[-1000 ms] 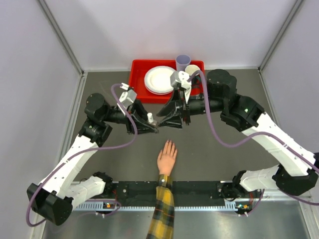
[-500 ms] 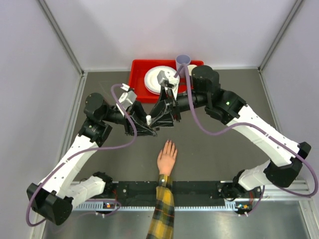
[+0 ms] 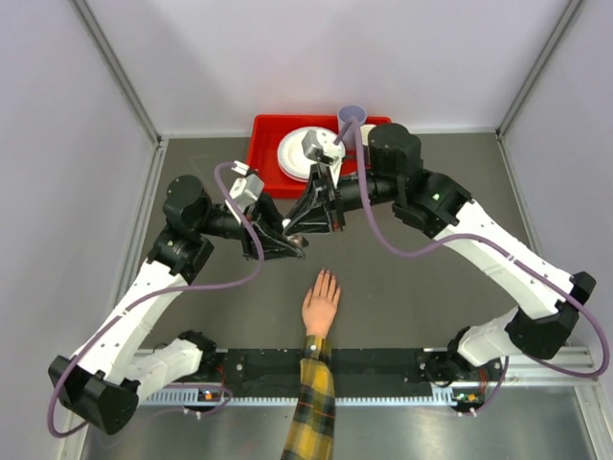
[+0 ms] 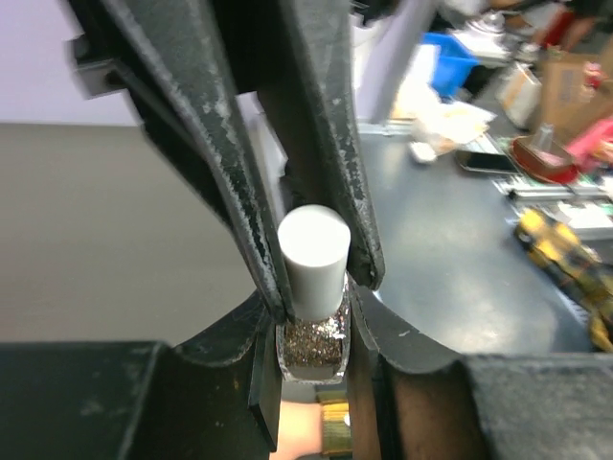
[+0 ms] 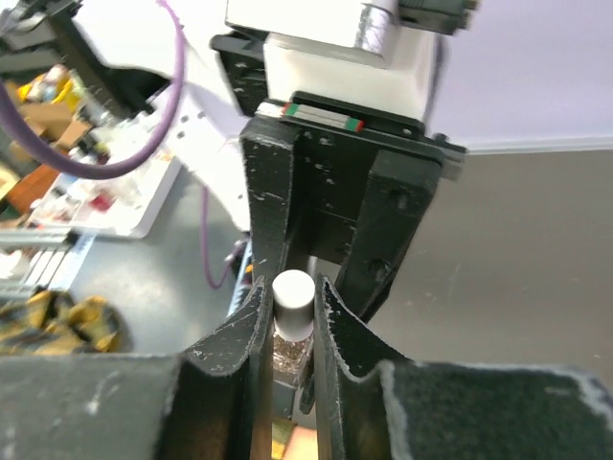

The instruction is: Paint the nails

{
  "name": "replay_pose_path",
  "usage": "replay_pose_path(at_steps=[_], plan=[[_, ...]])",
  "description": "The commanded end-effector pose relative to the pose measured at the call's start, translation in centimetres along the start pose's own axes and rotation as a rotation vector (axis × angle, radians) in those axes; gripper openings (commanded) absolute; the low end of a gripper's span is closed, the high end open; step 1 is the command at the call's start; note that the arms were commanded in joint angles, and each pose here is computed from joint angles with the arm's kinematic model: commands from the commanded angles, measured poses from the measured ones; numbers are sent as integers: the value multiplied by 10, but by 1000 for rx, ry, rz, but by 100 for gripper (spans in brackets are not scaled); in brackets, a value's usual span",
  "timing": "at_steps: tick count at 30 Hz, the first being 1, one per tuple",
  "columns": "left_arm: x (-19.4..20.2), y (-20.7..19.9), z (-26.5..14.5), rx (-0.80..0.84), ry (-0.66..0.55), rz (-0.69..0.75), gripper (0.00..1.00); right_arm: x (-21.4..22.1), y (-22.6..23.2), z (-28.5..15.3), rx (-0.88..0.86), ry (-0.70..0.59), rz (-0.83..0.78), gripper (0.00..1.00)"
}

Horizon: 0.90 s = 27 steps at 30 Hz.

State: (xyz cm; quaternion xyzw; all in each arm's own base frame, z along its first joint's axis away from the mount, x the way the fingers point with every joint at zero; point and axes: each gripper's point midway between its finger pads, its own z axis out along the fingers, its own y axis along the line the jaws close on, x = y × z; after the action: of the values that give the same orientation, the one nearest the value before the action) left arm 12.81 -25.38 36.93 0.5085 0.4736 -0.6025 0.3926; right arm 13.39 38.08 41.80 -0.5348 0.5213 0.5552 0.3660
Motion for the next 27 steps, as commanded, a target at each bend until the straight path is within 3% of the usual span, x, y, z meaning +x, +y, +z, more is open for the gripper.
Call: replay_pose_path(at_steps=[1, 3, 7, 10, 13, 15, 17, 18, 20, 23, 27], plan=[[-31, 45, -12, -338, -51, 142, 0, -9, -12, -18, 176, -43, -21, 0], [-35, 86, -34, -615, -75, 118, 0, -4, -30, -24, 305, -32, 16, 0], [-47, 131, -88, -1028, -194, 123, 0, -4, -86, -60, 878, -111, 58, 0], [-56, 139, -89, -1044, -269, 146, 0, 5, -98, -60, 1087, -115, 63, 0], [-60, 145, -83, -1015, -298, 127, 0, 9, -96, -49, 1135, -102, 101, 0], [-62, 145, -77, -983, -279, 121, 0, 4, -93, -53, 1136, -120, 109, 0], [-55, 143, -67, -920, -234, 113, 0, -5, -86, -51, 1080, -130, 87, 19], [-52, 141, -64, -897, -220, 111, 0, -8, -85, -53, 1063, -134, 84, 34], [-46, 133, -55, -829, -183, 121, 0, -18, -74, -54, 964, -131, 70, 48], [-31, 109, -34, -650, -110, 119, 0, -25, -59, -61, 810, -121, 59, 57], [-17, 66, -13, -383, -40, 112, 0, -20, -24, -57, 481, -88, 19, 61]])
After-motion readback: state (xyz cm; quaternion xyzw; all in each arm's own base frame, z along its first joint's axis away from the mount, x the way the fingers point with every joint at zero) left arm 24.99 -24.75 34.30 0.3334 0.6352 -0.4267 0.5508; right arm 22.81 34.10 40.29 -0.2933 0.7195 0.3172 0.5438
